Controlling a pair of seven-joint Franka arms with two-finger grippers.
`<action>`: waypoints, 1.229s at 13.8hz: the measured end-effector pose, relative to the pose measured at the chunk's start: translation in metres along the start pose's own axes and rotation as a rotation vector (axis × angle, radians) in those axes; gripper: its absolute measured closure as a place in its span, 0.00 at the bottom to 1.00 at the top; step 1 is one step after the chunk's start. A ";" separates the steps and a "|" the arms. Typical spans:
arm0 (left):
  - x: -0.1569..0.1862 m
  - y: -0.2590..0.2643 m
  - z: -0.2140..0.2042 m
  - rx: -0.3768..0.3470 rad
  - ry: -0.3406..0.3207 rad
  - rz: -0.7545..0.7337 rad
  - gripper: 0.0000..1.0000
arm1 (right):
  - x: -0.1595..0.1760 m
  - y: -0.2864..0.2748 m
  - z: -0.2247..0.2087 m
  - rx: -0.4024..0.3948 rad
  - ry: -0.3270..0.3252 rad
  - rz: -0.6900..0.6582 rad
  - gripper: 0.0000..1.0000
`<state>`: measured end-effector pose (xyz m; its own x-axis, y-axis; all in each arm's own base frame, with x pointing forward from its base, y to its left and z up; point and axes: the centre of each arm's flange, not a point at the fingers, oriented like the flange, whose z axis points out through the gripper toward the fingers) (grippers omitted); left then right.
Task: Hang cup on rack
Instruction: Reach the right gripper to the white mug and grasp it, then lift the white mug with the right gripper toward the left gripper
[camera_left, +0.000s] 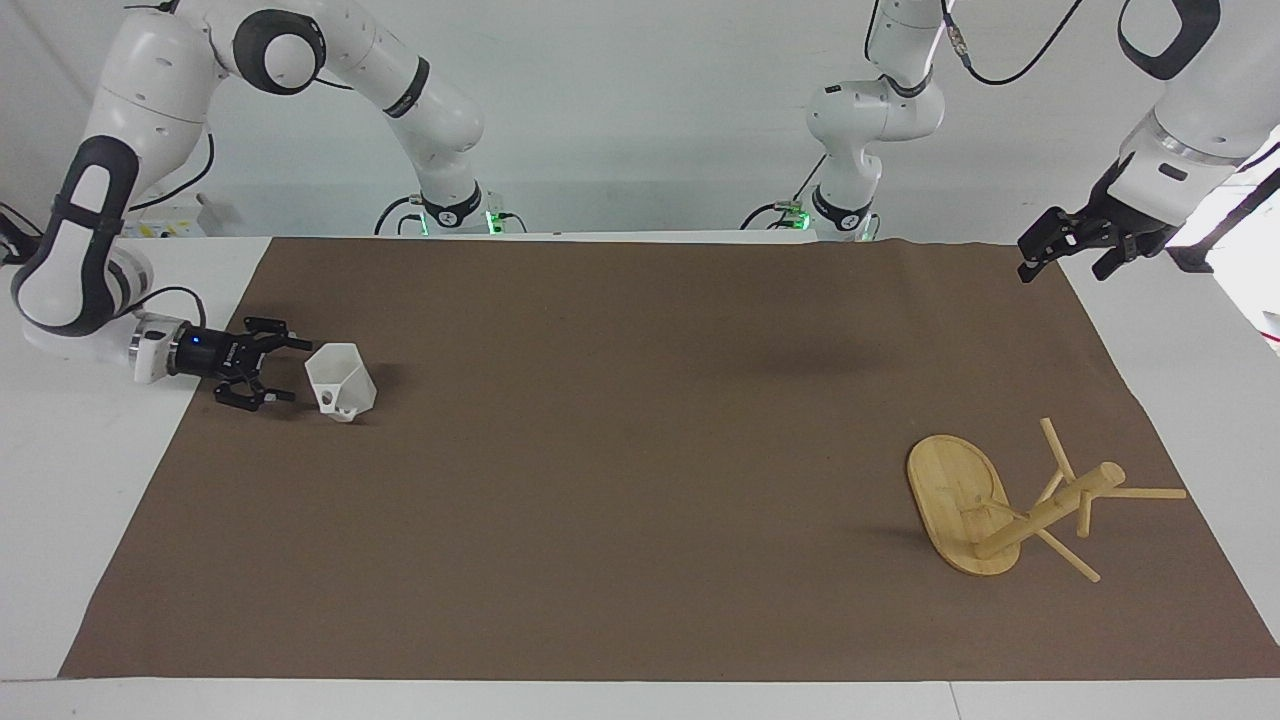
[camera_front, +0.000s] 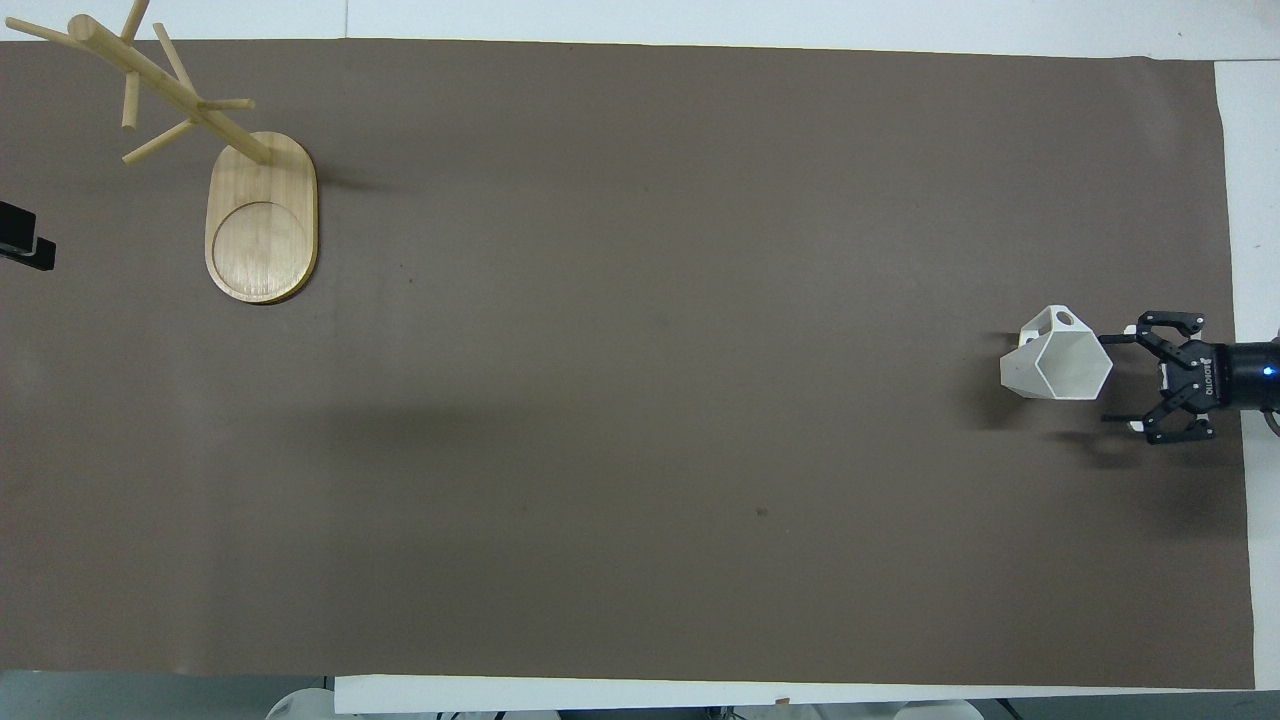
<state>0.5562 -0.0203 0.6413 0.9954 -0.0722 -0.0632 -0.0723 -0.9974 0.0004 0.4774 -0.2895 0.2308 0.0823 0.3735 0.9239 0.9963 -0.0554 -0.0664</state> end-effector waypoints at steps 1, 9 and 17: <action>0.000 0.000 0.000 0.000 0.000 0.000 0.00 | 0.003 0.003 0.004 -0.003 0.000 -0.007 0.00; 0.000 0.000 0.000 0.000 0.000 0.000 0.00 | 0.009 0.010 0.045 0.009 0.007 -0.030 0.00; 0.000 0.000 0.000 0.000 0.000 0.000 0.00 | 0.010 0.004 0.063 0.034 0.022 -0.053 0.01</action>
<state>0.5562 -0.0203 0.6413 0.9954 -0.0721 -0.0633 -0.0722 -0.9974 0.0004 0.4841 -0.2275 0.2164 0.0289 0.3549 0.9345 0.9996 -0.0046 -0.0291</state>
